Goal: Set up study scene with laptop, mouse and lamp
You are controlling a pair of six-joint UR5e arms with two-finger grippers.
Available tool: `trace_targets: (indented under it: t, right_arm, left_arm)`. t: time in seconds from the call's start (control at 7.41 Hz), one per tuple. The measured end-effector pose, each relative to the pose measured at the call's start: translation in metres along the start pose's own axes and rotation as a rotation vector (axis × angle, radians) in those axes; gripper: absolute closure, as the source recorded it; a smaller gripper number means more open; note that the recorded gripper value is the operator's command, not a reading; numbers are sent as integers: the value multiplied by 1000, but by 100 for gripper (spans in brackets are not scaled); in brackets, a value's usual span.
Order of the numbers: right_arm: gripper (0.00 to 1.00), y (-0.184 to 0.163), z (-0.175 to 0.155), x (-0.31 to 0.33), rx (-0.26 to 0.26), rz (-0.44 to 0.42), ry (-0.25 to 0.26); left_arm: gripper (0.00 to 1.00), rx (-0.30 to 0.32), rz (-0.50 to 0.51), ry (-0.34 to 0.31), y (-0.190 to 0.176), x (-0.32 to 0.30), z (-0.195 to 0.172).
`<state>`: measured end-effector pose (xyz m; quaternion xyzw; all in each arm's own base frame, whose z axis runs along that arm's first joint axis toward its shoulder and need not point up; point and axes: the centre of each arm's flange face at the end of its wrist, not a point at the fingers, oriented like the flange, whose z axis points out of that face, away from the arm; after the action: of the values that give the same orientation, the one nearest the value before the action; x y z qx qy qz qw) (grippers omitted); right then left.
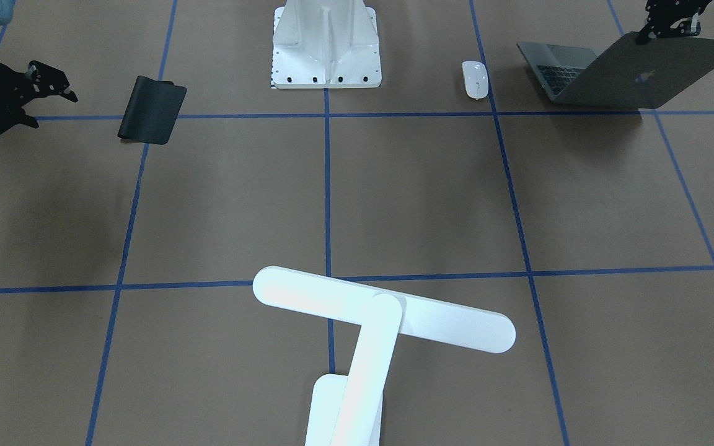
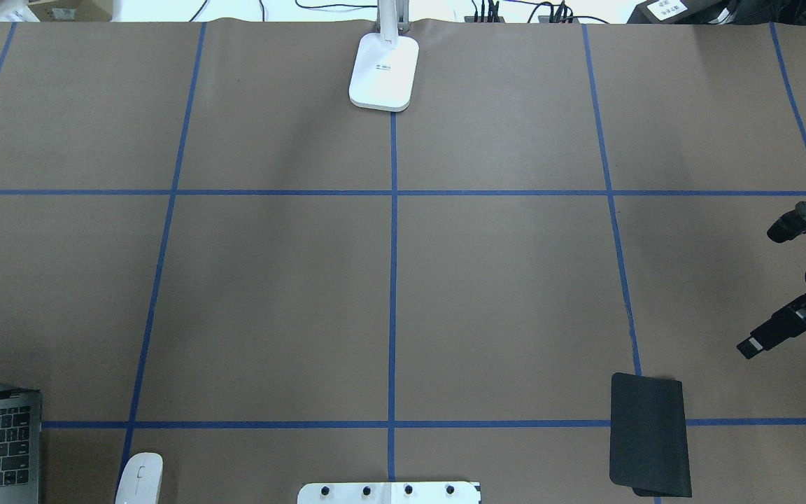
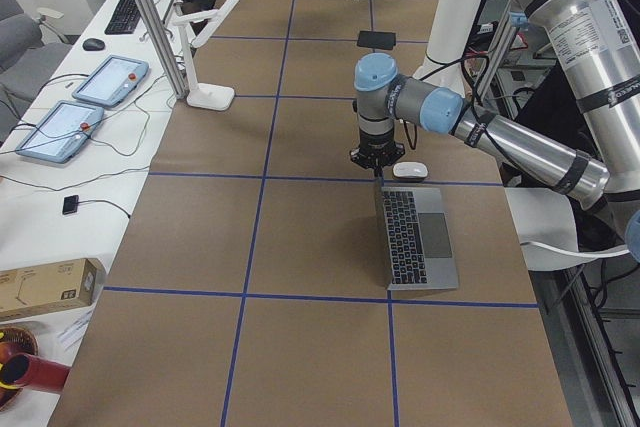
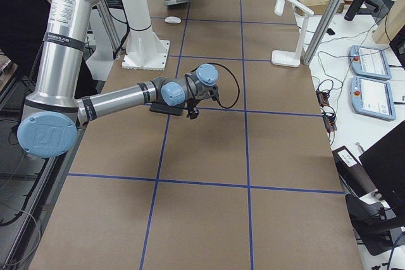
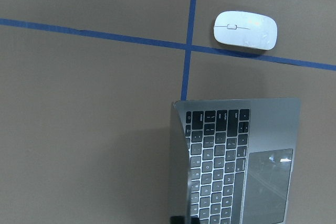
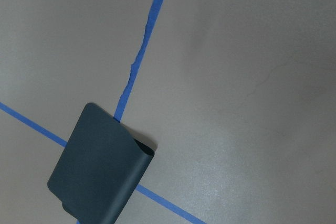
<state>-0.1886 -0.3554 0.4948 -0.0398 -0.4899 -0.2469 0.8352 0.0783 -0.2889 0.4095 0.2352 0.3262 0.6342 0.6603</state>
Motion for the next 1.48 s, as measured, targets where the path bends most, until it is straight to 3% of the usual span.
trace_targets:
  t: [0.54, 1.48]
  right_arm:
    - [0, 0, 0, 0, 0, 5, 0]
    - [0, 0, -2, 5, 4, 21, 2]
  left_arm:
    - [100, -3, 25, -38, -17, -14, -9]
    - [100, -39, 46, -105, -93, -68, -46]
